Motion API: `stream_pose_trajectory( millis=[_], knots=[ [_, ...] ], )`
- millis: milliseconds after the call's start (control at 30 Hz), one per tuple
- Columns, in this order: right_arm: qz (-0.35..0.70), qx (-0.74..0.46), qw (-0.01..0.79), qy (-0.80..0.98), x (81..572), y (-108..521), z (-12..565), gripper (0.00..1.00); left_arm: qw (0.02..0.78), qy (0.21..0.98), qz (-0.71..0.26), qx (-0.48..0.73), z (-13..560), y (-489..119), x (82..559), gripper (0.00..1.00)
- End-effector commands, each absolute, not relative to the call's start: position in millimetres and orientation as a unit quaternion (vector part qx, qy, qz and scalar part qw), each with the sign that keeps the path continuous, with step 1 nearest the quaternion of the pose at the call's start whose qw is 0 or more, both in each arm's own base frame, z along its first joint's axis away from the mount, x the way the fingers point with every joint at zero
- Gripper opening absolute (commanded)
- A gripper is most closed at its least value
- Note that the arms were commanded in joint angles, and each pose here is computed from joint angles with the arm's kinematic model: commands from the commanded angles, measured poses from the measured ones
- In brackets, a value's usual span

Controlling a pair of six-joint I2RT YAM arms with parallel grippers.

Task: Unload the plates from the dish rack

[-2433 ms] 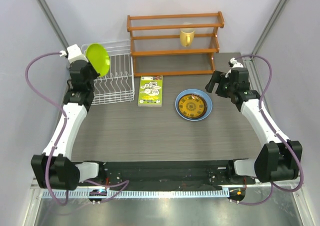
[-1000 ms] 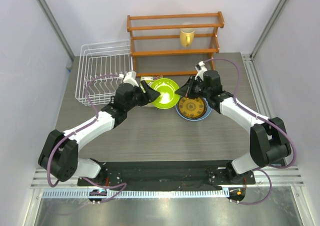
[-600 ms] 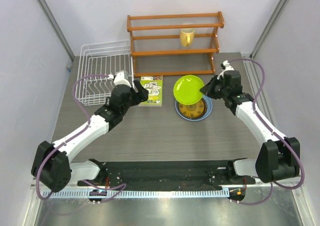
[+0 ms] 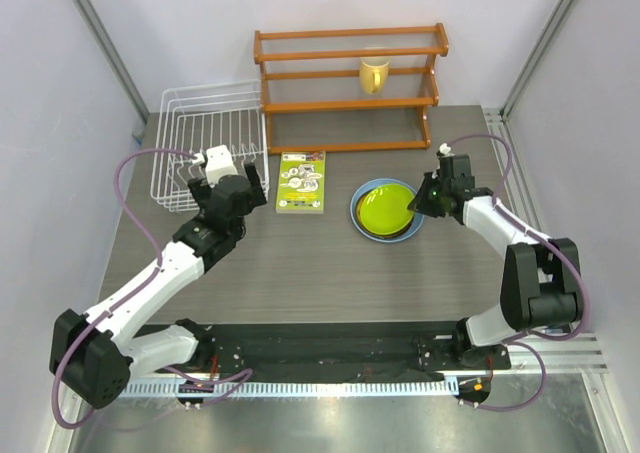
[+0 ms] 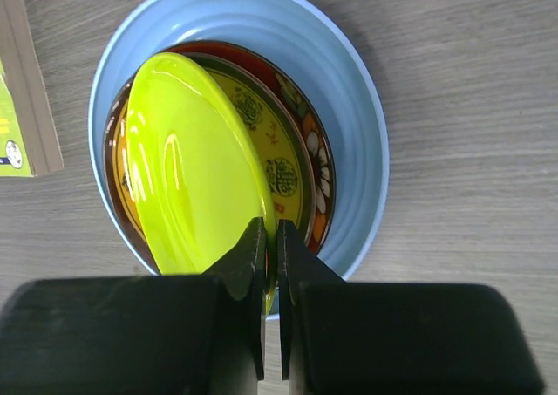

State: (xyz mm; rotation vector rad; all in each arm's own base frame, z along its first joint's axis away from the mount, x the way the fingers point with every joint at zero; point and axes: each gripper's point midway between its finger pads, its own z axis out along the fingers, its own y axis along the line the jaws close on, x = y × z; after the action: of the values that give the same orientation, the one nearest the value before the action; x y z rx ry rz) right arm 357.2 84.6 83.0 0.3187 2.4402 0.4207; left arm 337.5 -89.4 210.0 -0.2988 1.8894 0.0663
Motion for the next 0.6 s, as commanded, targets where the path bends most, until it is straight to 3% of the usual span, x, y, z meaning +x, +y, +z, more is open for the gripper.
stream_pose_trajectory(
  millis=[0, 67, 167, 300, 400, 567],
  knots=[
    [0.185, 0.103, 0.359, 0.909, 380, 92, 100, 0.08, 0.597, 0.787, 0.053, -0.146, 227, -73, 333, 1.00],
    [0.189, 0.103, 0.353, 0.910, 381, 94, 96, 0.12, 0.599, 0.786, 0.056, -0.145, 228, -72, 332, 0.99],
    [0.194, 0.103, 0.347, 0.912, 382, 96, 90, 0.25, 0.598, 0.787, 0.057, -0.143, 227, -72, 332, 1.00],
    [0.196, 0.102, 0.343, 0.913, 382, 97, 88, 0.66, 0.595, 0.789, 0.060, -0.142, 224, -72, 332, 1.00],
    [0.194, 0.098, 0.346, 0.913, 382, 96, 90, 0.79, 0.595, 0.789, 0.061, -0.141, 223, -72, 333, 1.00],
    [0.162, 0.102, 0.366, 0.911, 383, 83, 102, 0.86, 0.591, 0.792, 0.067, -0.137, 220, -73, 336, 1.00]
  ],
)
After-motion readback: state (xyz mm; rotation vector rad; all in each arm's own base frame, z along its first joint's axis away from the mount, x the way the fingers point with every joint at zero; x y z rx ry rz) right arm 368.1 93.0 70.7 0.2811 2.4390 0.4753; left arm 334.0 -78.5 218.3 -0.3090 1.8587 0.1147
